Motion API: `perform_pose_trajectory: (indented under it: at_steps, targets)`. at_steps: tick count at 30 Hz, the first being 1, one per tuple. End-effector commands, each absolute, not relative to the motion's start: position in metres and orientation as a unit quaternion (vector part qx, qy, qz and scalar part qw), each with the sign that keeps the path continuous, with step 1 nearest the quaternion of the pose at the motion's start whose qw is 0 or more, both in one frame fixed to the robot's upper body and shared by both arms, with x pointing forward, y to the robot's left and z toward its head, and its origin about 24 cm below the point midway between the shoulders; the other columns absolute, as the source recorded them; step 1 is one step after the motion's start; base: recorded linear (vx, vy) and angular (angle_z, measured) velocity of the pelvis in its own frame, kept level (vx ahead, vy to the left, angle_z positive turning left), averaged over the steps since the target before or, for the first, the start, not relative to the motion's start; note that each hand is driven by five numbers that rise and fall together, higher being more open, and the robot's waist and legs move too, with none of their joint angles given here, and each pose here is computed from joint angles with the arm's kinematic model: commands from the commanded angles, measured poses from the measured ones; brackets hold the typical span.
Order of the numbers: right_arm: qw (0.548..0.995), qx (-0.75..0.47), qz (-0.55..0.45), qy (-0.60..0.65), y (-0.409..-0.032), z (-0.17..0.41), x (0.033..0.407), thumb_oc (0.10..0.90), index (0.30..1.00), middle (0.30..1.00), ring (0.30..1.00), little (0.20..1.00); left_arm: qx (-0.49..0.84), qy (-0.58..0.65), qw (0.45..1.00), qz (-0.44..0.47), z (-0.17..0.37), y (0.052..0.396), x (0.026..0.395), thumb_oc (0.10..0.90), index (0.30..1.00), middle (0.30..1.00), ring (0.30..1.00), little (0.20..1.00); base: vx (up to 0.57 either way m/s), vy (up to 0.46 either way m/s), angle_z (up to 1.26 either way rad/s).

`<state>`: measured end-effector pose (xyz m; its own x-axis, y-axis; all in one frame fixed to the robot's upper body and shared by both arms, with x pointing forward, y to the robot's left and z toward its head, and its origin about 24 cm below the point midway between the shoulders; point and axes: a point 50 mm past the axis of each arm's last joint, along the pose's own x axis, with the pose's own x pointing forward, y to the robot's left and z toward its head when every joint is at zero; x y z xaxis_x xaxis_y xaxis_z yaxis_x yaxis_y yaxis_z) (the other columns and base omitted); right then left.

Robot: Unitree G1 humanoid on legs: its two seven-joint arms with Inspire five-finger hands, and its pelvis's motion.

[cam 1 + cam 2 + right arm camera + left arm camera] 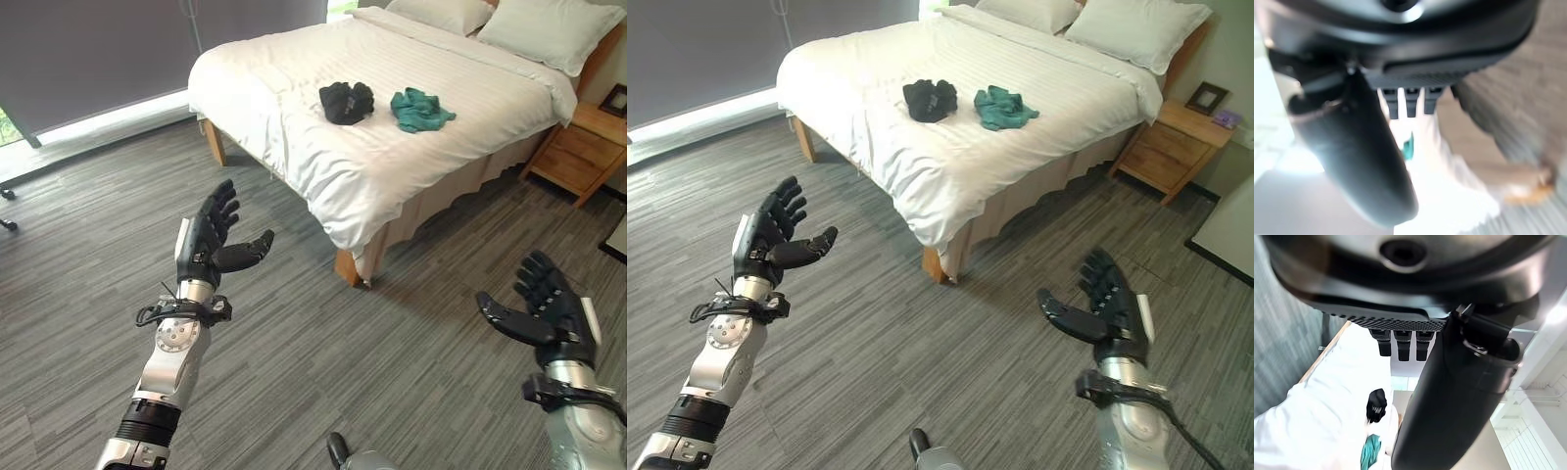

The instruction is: Pick up bed clothes into laundry basket.

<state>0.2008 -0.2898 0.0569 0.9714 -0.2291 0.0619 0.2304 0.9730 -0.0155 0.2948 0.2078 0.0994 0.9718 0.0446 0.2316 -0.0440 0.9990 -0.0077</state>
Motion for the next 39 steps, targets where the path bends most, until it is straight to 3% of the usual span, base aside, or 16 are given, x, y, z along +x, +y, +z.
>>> perform_pose_trajectory:
  at_steps: [1,13,24,32,39]
  targets:
    - [0.984,-0.004,-0.093,-0.15,-0.282,0.096,0.214,0.8,0.9,0.9,0.9,0.9,0.041,-0.285,0.957,0.013,0.166,0.214,0.287,0.8,0.9,0.9,0.9,0.9,0.05,0.137,-0.24]
    - [0.985,0.027,-0.11,-0.126,-0.284,0.079,0.206,0.8,0.9,0.9,0.9,0.9,0.0,-0.211,0.977,0.02,0.122,0.218,0.27,0.8,0.9,0.9,0.9,0.9,0.05,0.017,-0.04]
    - [0.98,0.013,-0.126,-0.155,-0.292,0.094,0.212,0.8,0.9,0.9,0.9,0.9,0.058,-0.224,0.966,0.112,0.134,0.261,0.266,0.8,0.9,0.9,0.9,0.9,0.04,0.011,-0.03]
    - [0.975,0.0,-0.12,-0.188,-0.289,0.112,0.215,0.8,0.9,0.9,0.9,0.9,0.048,-0.237,0.965,0.1,0.143,0.253,0.273,0.8,0.9,0.9,0.9,0.9,0.0,0.094,-0.15]
    - [0.974,-0.02,-0.146,-0.169,-0.302,0.106,0.204,0.8,0.9,0.9,0.9,0.9,0.002,-0.256,0.964,0.073,0.147,0.239,0.279,0.8,0.9,0.9,0.9,0.9,0.42,0.004,-0.08]
